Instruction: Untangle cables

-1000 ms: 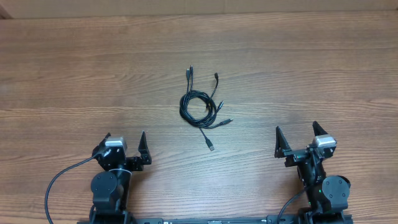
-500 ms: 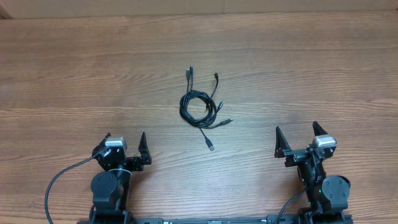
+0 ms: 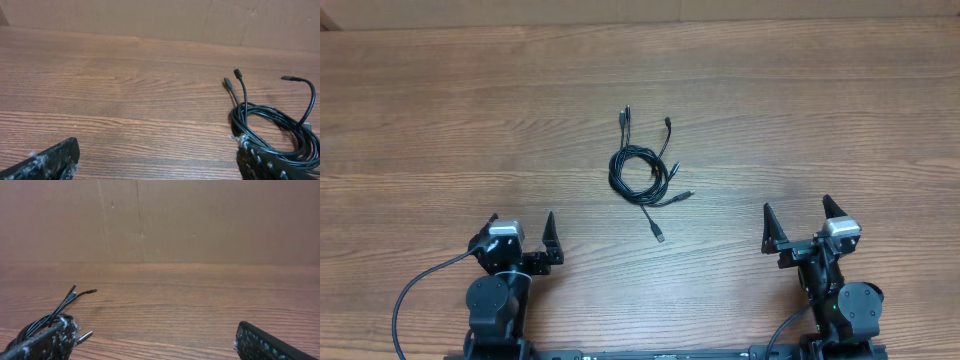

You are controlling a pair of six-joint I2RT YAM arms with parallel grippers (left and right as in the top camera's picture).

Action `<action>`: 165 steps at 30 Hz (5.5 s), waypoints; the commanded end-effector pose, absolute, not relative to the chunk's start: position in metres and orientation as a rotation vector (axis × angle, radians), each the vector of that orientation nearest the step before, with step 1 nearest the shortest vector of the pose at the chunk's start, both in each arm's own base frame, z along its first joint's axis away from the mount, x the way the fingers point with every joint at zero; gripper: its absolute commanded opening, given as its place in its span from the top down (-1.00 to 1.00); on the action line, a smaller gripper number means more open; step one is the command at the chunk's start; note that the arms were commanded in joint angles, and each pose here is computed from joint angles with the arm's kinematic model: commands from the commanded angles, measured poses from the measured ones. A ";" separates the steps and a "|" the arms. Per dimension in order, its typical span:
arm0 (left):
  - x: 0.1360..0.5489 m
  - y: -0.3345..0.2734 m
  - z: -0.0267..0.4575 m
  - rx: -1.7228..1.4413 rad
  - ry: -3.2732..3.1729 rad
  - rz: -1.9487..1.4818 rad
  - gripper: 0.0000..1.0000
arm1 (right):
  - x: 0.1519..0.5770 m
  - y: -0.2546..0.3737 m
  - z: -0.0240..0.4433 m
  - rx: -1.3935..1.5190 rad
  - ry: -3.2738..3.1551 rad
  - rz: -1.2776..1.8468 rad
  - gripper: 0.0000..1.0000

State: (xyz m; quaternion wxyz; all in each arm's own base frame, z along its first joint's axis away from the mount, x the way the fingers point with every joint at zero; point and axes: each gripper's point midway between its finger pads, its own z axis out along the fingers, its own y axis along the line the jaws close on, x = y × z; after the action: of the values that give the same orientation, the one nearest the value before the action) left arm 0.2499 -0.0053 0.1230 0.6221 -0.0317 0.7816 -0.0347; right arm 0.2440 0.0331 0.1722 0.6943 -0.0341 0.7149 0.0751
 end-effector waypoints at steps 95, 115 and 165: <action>0.305 -0.088 0.145 -0.359 3.007 -0.744 -1.00 | 0.301 0.134 0.253 -0.169 2.653 0.958 -1.00; 0.321 -0.089 0.031 -0.550 3.255 -0.732 -1.00 | 0.333 0.143 0.215 0.068 2.755 1.074 0.92; 0.359 -0.119 0.013 -0.199 3.112 -0.320 -1.00 | 0.335 0.231 0.043 0.588 2.795 0.419 -0.35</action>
State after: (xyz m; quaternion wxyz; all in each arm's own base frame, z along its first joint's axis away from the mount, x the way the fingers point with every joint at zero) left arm 0.3472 -0.1303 0.0143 -0.0201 -0.0622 0.9889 -0.1332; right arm 0.3327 0.2356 0.0444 0.1174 0.1978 0.9610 0.1538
